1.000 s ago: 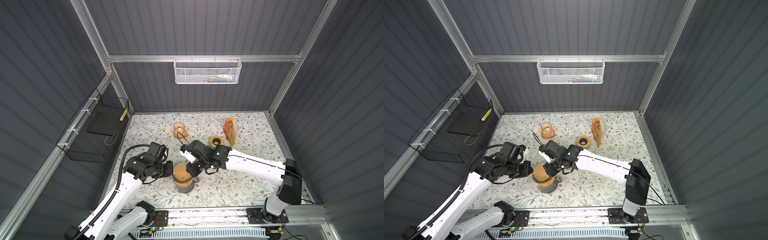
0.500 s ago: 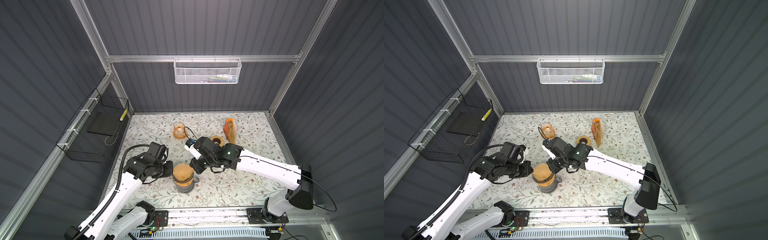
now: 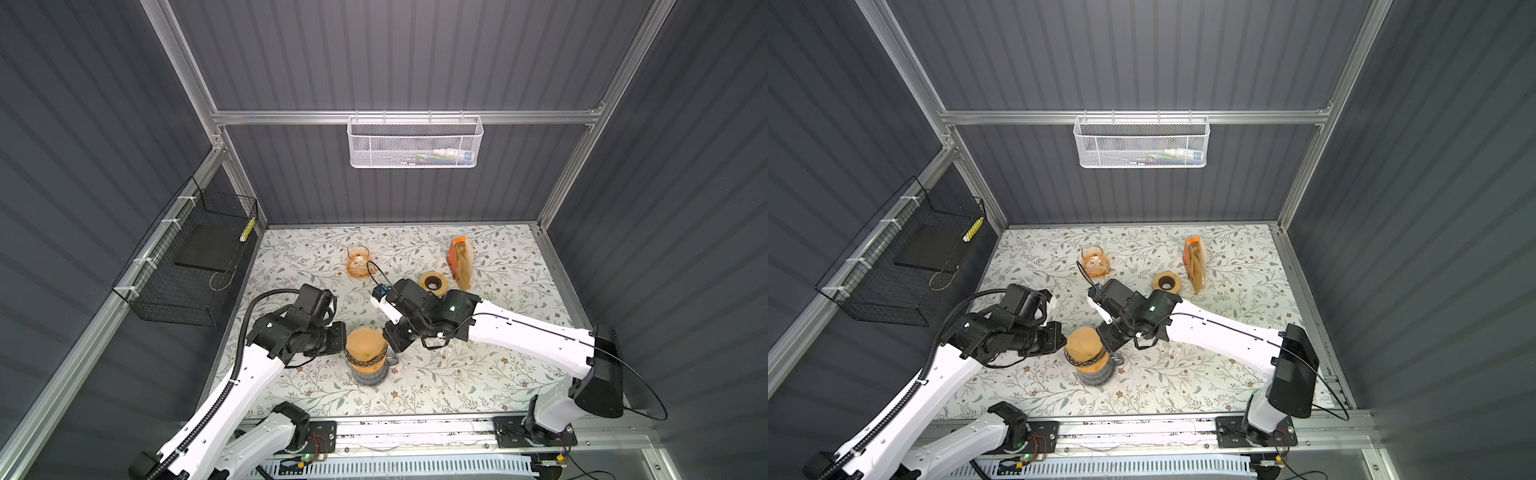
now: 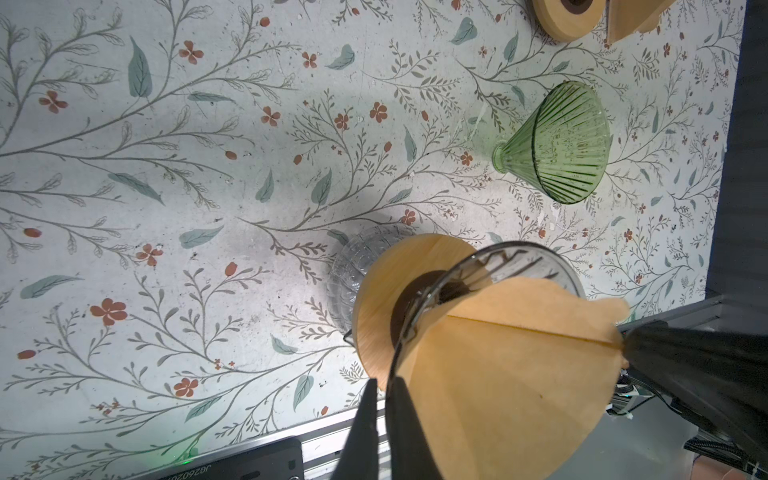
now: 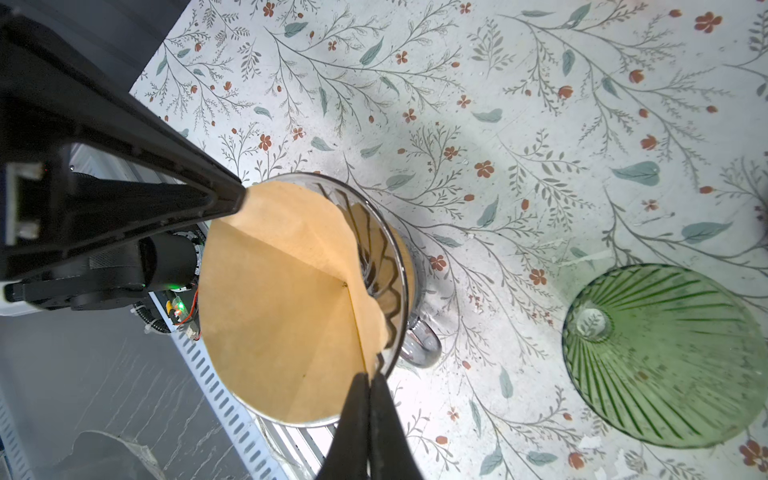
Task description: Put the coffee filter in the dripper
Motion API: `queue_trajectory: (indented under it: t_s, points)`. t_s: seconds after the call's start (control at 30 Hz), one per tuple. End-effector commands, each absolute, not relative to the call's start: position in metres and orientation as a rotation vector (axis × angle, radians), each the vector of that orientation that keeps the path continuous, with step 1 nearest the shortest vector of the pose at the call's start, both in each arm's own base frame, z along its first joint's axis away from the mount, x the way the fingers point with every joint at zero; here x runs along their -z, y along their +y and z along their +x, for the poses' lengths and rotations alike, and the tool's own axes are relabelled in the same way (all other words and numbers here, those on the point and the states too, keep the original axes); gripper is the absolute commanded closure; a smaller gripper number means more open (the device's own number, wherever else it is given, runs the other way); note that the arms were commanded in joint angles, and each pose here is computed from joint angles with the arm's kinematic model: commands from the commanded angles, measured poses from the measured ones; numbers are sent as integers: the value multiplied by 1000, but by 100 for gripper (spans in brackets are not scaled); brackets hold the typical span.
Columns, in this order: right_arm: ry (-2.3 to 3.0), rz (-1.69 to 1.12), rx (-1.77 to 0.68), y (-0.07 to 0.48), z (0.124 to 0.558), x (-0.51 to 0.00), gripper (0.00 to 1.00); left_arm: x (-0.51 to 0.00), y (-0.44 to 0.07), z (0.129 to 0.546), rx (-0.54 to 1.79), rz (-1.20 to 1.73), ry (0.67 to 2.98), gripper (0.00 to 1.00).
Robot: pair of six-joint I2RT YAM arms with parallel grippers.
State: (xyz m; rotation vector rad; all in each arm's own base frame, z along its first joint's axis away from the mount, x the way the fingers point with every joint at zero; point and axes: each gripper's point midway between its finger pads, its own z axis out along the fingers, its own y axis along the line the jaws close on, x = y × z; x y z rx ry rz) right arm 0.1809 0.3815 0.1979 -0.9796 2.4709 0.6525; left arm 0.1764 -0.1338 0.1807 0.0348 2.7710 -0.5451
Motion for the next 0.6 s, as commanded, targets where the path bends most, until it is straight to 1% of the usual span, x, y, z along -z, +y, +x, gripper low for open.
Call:
queue_trajectory:
  t_s: [0.0, 0.57]
  points:
    - [2512, -975, -644, 383, 180, -182, 94, -177, -133, 171, 547, 44, 2787, 90]
    - [2535, -970, -624, 382, 180, -172, 95, -175, -135, 170, 563, 45, 2792, 89]
